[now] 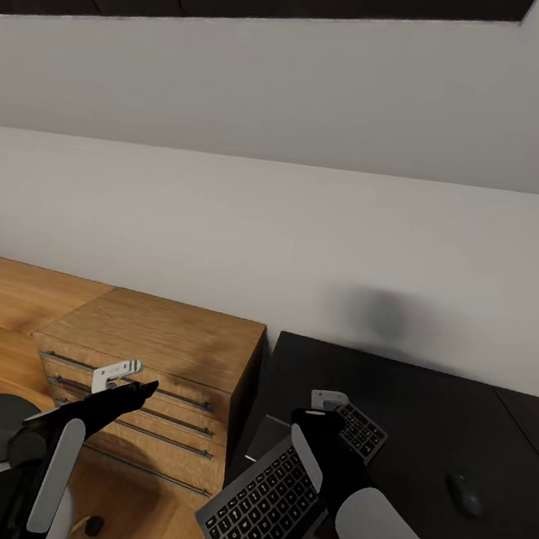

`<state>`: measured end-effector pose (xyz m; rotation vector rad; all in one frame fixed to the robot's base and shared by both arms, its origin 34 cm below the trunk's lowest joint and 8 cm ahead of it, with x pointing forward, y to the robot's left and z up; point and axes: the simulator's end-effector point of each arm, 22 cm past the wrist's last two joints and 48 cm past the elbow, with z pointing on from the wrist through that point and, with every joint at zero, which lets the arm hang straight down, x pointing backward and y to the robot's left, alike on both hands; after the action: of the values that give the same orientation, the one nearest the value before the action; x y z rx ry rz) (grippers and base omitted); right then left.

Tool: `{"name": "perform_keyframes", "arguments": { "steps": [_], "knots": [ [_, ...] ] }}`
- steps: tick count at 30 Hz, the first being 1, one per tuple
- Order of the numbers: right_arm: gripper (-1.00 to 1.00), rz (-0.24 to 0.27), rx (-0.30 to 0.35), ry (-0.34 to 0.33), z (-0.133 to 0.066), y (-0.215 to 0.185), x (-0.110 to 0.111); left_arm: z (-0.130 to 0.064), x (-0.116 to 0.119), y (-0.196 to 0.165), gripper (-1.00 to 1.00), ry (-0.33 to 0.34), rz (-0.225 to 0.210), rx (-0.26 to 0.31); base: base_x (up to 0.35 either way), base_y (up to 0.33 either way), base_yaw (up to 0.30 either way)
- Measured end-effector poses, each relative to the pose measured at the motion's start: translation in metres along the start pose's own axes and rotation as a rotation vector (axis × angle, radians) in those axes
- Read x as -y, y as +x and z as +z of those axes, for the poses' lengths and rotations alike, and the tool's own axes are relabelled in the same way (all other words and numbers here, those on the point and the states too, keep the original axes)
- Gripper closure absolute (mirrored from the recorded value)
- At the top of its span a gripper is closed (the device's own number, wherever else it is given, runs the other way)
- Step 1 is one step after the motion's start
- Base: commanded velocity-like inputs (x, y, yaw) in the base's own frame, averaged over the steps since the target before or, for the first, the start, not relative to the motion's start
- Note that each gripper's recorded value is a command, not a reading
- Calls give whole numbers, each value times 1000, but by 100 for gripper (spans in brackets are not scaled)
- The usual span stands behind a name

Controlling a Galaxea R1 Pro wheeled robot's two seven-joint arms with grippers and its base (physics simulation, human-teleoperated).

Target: In the bedroom, organize the workspace by keeping the computer under the desk, ensuring the monitor is on the desk, placing the keyboard on the desk next to the monitor, placing the mouse on the desk next to the keyboard, moving the folder from the swivel chair onto the desk next to the mouse, stacking the notebook on top of the folder with the pen on top of the notebook, and positioning the swivel chair next to the desk.

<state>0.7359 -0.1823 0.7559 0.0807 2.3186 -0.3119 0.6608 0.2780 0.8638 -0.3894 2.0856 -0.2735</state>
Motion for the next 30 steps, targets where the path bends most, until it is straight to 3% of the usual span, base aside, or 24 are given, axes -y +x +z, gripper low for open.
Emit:
{"name": "perform_keyframes", "arguments": {
  "steps": [10,30],
  "knots": [
    [-100,-2,0,0,0,0,0,0,0,0,-100,0,0,0,0,0,-10],
    [-100,-3,2,-1,-1,-1,0,-1,0,-1,-100,0,-1,3,0,0,-122]
  ]
}}
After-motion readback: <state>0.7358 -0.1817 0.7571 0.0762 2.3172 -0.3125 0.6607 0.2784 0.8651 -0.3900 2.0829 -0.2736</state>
